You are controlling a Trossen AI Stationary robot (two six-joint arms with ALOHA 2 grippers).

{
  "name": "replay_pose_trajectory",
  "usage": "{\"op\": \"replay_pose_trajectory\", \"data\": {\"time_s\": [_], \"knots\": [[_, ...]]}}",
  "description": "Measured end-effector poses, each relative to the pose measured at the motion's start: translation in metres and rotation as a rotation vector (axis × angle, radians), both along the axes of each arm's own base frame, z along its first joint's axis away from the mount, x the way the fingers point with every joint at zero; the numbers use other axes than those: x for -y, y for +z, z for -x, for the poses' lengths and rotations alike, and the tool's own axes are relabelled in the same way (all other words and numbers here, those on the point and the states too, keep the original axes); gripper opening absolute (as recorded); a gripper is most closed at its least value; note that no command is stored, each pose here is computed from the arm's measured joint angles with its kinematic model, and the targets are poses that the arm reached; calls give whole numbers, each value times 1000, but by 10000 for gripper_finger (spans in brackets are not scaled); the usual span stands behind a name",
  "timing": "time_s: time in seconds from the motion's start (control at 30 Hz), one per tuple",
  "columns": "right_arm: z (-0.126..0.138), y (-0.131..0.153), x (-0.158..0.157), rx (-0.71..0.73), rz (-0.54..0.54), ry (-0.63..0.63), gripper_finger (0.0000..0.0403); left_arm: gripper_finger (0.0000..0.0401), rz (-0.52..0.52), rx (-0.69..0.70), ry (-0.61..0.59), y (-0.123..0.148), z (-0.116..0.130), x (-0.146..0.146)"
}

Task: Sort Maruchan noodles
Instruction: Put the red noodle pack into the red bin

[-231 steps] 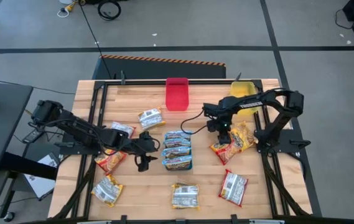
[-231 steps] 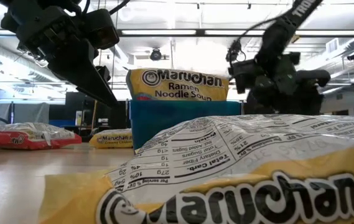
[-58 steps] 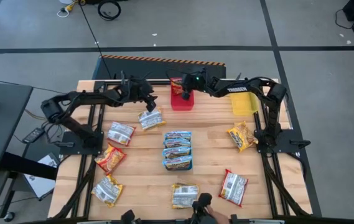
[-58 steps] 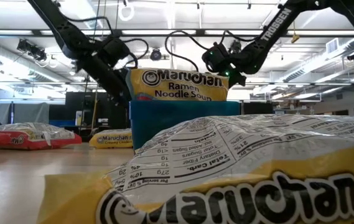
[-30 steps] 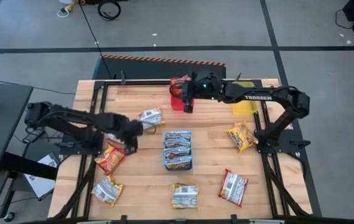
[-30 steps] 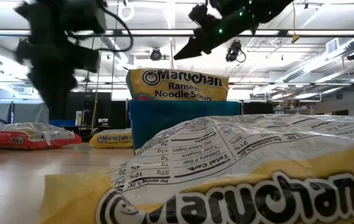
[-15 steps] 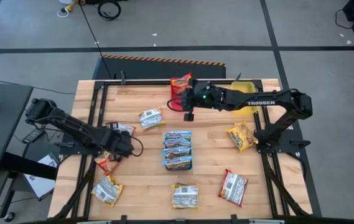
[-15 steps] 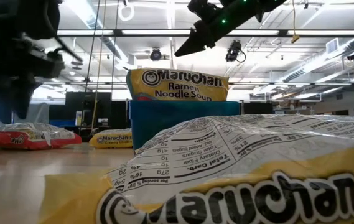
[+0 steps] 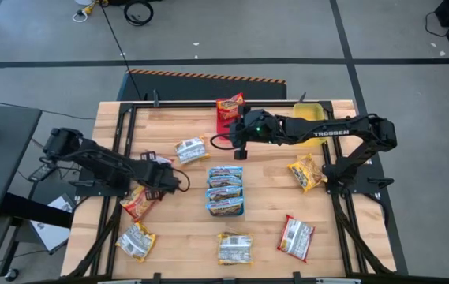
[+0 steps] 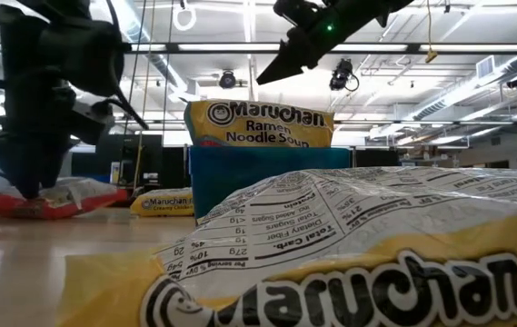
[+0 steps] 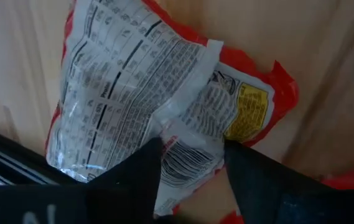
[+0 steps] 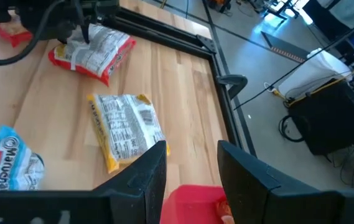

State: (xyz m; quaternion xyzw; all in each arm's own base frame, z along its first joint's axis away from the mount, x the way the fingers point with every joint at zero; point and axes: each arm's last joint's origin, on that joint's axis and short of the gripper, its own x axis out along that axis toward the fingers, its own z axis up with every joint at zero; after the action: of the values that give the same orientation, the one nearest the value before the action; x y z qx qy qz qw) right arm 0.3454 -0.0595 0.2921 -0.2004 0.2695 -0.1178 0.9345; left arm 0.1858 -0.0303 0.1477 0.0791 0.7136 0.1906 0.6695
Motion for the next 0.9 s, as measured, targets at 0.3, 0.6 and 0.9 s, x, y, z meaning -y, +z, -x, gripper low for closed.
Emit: {"op": "replay_pose_trajectory", "data": {"time_s": [0.3, 0.6, 0.9], "knots": [[1, -1, 1, -11, 17, -22, 148, 34, -18, 74, -13, 2, -14, 0], [5, 13, -28, -53, 249, 62, 148, 5, 35, 236, -6, 49, -28, -9], [24, 12, -36, 46, 211, 193, 148, 4, 33, 617, -30, 144, 3, -31]]}}
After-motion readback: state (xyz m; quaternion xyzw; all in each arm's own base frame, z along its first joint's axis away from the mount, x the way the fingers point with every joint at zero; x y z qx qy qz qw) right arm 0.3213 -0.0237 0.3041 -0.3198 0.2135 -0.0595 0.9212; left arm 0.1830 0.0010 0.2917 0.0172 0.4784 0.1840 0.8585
